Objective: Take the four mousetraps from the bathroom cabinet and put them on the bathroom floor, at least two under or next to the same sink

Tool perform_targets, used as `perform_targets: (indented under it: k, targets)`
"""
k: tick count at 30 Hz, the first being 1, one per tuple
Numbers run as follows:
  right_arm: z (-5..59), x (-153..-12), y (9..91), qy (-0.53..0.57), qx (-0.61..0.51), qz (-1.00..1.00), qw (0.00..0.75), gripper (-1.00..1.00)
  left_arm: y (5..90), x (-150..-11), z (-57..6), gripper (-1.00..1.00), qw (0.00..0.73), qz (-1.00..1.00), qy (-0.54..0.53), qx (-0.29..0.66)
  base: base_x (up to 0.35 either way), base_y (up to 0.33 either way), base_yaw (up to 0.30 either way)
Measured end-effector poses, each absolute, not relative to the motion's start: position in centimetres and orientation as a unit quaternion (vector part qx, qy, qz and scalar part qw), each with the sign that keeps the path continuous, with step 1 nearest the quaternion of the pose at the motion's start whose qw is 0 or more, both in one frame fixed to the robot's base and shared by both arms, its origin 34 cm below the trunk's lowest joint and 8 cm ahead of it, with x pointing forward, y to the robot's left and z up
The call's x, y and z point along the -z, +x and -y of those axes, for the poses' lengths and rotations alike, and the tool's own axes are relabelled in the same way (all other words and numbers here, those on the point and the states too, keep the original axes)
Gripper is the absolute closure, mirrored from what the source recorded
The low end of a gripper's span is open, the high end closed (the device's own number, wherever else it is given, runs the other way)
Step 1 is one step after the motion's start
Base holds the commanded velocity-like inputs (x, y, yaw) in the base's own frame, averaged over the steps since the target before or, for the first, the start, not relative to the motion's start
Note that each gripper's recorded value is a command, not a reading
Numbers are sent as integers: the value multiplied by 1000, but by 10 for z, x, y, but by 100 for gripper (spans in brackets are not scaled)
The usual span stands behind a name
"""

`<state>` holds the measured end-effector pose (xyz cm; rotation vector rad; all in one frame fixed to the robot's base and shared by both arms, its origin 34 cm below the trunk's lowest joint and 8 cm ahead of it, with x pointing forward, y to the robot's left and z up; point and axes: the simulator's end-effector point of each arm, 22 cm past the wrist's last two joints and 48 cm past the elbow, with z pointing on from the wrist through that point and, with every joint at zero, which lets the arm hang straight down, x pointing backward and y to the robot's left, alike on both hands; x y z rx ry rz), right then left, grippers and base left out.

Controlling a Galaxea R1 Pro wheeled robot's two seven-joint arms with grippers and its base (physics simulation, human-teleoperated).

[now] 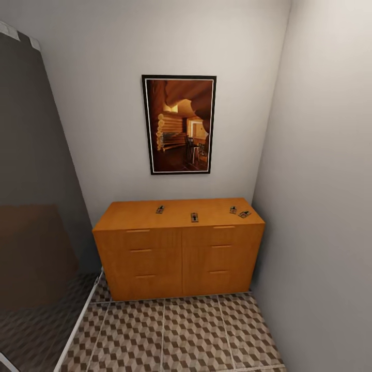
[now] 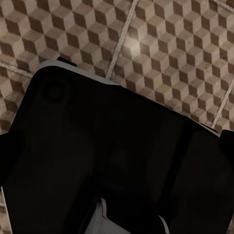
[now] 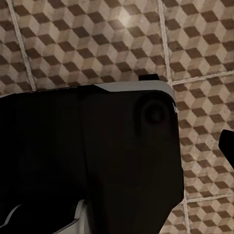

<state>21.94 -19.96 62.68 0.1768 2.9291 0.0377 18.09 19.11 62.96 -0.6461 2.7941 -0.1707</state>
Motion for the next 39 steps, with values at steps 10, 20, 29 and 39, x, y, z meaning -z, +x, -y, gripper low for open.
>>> perform_targets:
  k: [10,20,29,39]
  targets:
    - [199,-627,219,60,-13,-993,103,-100,181,-630,-192,-100,134,-964,-223,58,0,0,0]
    - [198,-627,221,57,-15,-993,106,-100,183,-630,-191,-100,137,-964,-220,60,162,0,0]
    - [209,-659,323,56,-17,-977,207,-100,228,-639,-180,-100,155,-960,-215,88,100,0,0]
    - [215,-760,440,30,-21,-976,214,-100,346,-710,-127,-100,141,-960,-155,184,10,0,0]
